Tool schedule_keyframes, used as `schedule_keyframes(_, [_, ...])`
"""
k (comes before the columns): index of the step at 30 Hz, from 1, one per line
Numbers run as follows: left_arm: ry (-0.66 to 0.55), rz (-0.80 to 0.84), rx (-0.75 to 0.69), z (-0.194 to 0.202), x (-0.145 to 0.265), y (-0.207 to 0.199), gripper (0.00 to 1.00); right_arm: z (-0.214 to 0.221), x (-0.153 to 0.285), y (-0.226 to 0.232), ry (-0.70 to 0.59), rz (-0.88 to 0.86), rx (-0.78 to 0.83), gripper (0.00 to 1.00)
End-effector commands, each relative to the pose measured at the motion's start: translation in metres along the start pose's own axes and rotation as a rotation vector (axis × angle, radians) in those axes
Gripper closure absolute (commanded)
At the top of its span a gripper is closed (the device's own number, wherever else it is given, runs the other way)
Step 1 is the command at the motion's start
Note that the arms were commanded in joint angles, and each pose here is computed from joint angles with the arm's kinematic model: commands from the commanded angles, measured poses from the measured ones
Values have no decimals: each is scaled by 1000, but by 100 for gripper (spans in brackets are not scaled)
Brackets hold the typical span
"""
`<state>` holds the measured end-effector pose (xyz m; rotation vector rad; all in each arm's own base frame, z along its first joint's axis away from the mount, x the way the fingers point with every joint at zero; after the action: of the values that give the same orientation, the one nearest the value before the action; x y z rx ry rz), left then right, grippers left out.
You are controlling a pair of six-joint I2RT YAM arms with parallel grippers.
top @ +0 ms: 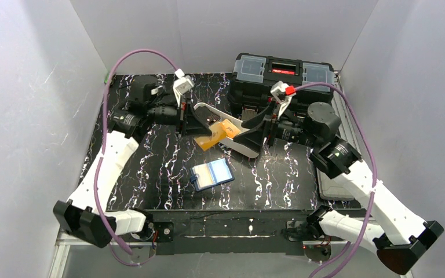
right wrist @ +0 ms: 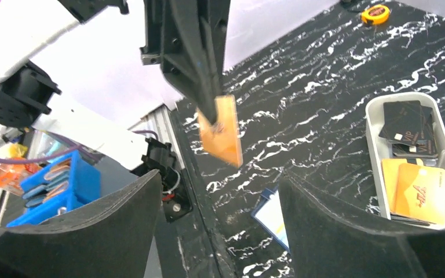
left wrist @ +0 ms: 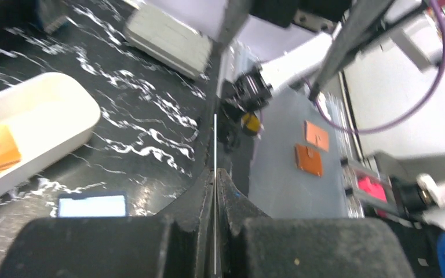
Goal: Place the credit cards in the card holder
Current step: Pick up the credit card from the storage box, then insert the credit card into the card holder.
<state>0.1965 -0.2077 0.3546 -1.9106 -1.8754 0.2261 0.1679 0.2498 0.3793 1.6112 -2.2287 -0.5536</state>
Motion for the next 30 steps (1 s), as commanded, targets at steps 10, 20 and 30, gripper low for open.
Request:
schedule_keyframes(10, [-376,-257,0,-82,33,-35,100,-30,-15,27,-197,-231,-189,22])
schedule_keyframes(20, [-388,-238,-8,-83,35,-48,100,-55,-45,35,-245,-336,-190,29])
schedule_keyframes(30, [-397,-254,2,-84,35,-42,100,-57,-53,43,-261,-386,-170,33])
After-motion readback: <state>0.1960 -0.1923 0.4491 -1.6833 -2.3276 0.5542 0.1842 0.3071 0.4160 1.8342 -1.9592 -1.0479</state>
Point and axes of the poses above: each gripper's point midway between its finger pads, its own x axis back along the fingers, its own y axis along the line the jaws close on, z = x × y, the point moved 4 cm from there along x, back along the fingers, and after that the axes turned 7 degrees about -x, right-handed, at the moved point
